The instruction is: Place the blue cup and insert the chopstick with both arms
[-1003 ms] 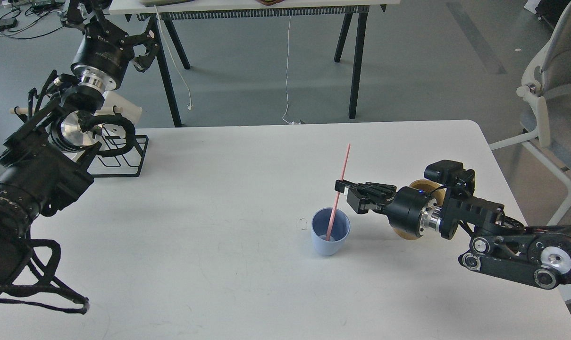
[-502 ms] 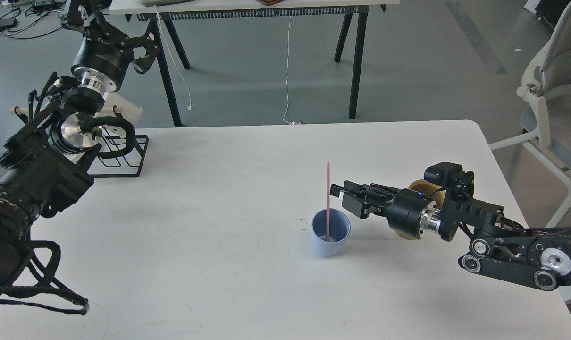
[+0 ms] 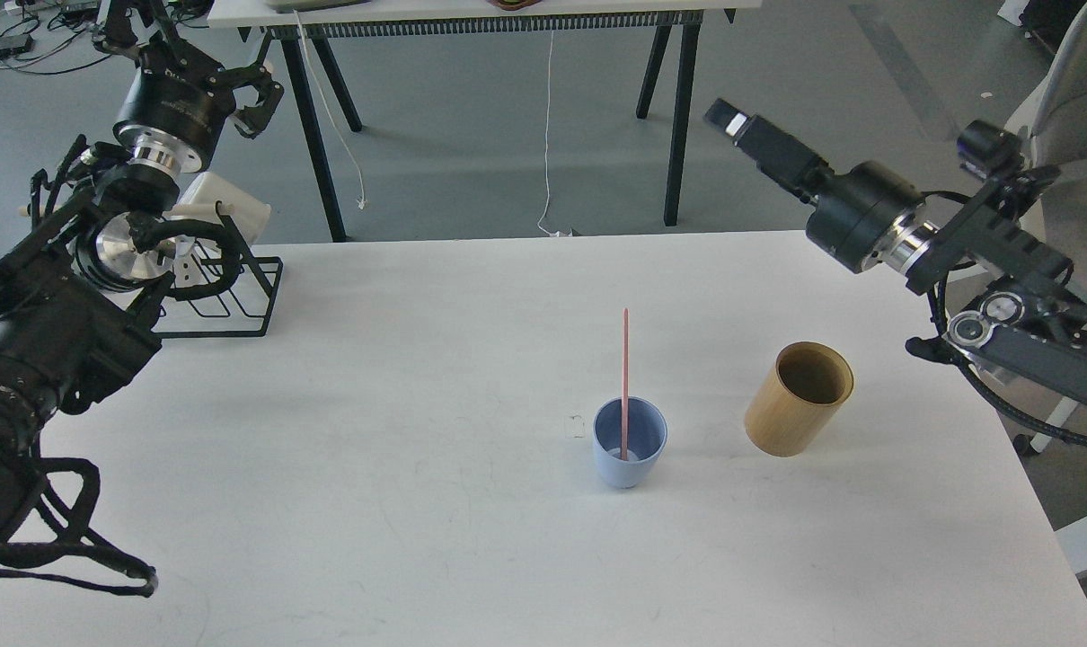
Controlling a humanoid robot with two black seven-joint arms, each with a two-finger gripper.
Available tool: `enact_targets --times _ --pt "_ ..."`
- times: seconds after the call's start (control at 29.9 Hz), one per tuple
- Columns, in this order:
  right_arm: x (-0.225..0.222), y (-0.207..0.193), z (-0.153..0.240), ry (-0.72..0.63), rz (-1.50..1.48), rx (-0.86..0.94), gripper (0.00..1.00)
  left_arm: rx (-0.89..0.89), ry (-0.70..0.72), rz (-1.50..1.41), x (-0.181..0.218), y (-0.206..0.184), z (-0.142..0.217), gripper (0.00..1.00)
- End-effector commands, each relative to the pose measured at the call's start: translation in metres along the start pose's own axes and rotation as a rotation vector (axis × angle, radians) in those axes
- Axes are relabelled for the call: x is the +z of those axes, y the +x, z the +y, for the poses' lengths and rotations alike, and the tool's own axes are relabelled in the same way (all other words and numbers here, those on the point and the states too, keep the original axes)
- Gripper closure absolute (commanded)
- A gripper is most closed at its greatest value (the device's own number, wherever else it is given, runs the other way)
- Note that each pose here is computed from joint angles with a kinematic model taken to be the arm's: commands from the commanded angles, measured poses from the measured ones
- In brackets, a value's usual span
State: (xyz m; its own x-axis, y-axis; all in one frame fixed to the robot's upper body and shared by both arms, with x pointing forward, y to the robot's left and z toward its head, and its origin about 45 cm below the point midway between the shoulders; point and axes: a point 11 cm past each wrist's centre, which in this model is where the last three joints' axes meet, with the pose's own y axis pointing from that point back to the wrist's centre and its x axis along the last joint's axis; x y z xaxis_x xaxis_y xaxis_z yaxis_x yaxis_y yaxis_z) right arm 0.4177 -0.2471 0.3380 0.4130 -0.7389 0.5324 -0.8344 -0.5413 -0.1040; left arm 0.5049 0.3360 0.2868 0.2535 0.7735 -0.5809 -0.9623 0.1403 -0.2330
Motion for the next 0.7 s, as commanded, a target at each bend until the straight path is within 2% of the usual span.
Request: enact_targets --times 0.0,0.27,0.5,0.67 --pt "-0.013 0.038 -0.005 0.033 -0.217 0.063 0.00 -0.003 0.001 0.002 -0.001 -0.002 -0.001 0.00" --pt "0.011 0.100 0.005 0.091 -0.677 0.188 0.00 -0.005 0.003 0.009 -0.003 -0.003 -0.001 0.00" --pt "0.072 0.112 0.008 0.117 -1.012 0.292 0.00 -0.006 0.004 0.012 -0.005 -0.004 -0.002 0.00" --pt "0.130 0.103 0.016 0.038 -1.179 0.466 0.00 -0.006 0.001 0.013 -0.004 -0.004 -0.002 0.00"
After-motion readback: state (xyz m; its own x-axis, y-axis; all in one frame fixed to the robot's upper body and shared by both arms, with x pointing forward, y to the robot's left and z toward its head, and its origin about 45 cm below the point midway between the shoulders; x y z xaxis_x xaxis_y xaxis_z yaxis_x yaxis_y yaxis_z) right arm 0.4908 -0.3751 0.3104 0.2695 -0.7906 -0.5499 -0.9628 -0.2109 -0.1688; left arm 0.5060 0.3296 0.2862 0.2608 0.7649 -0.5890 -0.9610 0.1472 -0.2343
